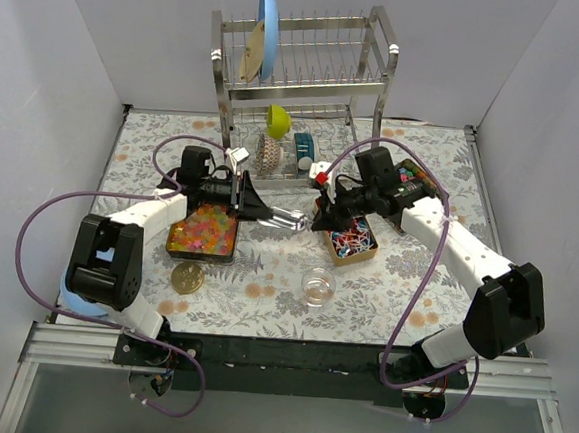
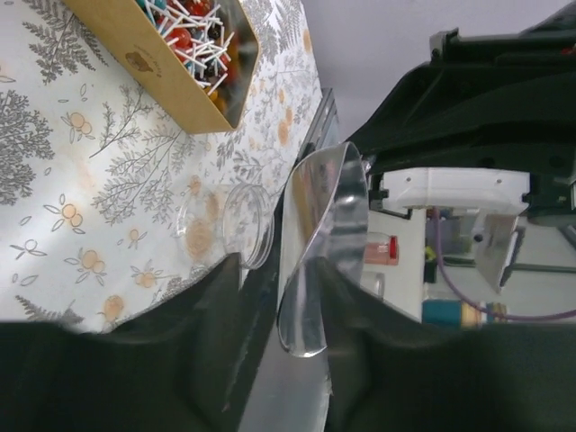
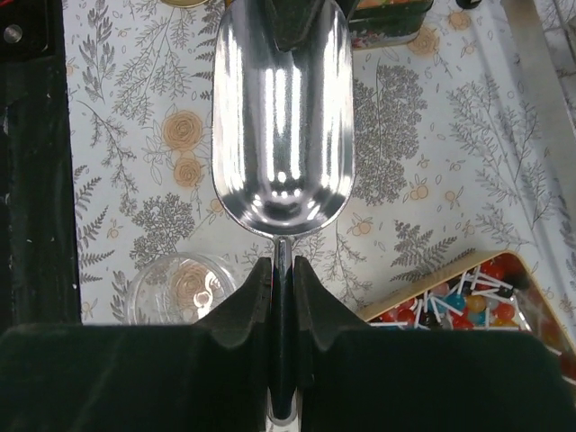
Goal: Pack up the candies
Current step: Scoop the fake candies from the storage box.
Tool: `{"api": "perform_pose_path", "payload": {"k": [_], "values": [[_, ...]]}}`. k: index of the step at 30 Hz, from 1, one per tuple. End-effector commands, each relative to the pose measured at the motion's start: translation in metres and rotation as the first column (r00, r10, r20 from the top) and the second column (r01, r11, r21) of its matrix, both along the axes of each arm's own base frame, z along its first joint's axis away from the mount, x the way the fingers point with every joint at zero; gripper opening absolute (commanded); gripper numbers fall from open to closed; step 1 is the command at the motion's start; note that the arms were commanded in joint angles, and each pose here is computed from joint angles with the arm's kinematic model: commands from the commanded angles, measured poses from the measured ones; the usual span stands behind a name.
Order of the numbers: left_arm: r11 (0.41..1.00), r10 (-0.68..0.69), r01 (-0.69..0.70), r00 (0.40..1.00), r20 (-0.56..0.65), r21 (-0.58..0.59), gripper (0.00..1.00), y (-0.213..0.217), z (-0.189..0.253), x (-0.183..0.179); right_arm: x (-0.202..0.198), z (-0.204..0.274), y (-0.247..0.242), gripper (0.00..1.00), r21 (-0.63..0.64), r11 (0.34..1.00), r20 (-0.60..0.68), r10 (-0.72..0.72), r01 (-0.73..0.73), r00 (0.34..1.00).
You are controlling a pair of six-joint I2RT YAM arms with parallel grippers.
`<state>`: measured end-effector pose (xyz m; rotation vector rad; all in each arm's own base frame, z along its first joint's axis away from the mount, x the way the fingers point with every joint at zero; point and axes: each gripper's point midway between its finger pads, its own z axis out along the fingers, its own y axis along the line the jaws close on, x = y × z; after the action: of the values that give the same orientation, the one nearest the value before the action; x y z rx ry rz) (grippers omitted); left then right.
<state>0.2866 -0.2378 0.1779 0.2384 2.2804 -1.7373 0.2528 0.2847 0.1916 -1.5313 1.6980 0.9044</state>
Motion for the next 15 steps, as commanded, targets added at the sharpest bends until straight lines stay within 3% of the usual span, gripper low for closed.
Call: {"api": "perform_pose_path", "payload": {"k": [1, 2, 3, 6, 10, 11, 13, 14, 15], "values": [[0.993, 0.052, -0.059, 0.996, 0.074, 0.100, 0.50, 0.008, -0.005, 0.018, 0.008, 0.004, -0.013, 0.01, 0.024, 0.996, -0.037, -0.082, 0.083, 0.996], [0.988, 0.058, -0.072, 0.993, 0.105, 0.134, 0.54, 0.011, -0.008, 0.023, 0.009, 0.005, -0.021, 0.01, 0.028, 0.993, -0.052, -0.109, 0.111, 0.993], [0.979, 0.044, -0.088, 0.973, 0.228, 0.186, 0.58, 0.015, -0.007, 0.036, 0.017, 0.005, -0.038, 0.01, 0.026, 0.986, -0.073, -0.163, 0.165, 0.984], [0.958, 0.011, -0.092, 0.958, 0.285, 0.272, 0.62, 0.024, -0.020, 0.040, 0.023, 0.001, -0.073, 0.01, 0.002, 0.965, -0.098, -0.262, 0.263, 0.960], [0.951, -0.174, 0.061, 0.916, 0.360, 0.304, 0.62, 0.014, -0.025, 0.029, 0.020, -0.002, -0.106, 0.01, -0.025, 0.933, -0.111, -0.360, 0.360, 0.926], [0.936, -0.263, 0.111, 0.853, 0.451, 0.335, 0.62, 0.002, -0.019, 0.031, 0.020, 0.003, -0.113, 0.01, -0.020, 0.923, -0.094, -0.385, 0.385, 0.918], [0.900, -0.357, 0.166, 0.813, 0.461, 0.403, 0.61, -0.011, -0.029, 0.029, 0.017, -0.004, -0.124, 0.01, -0.025, 0.900, -0.114, -0.435, 0.435, 0.893], [0.869, -0.437, 0.193, 0.731, 0.524, 0.456, 0.61, -0.027, -0.027, 0.029, 0.015, -0.001, -0.128, 0.01, -0.018, 0.890, -0.098, -0.454, 0.455, 0.885], [0.849, -0.479, 0.214, 0.700, 0.530, 0.483, 0.62, -0.034, -0.035, 0.029, 0.014, -0.001, -0.132, 0.01, -0.014, 0.875, -0.111, -0.482, 0.483, 0.869]]}}
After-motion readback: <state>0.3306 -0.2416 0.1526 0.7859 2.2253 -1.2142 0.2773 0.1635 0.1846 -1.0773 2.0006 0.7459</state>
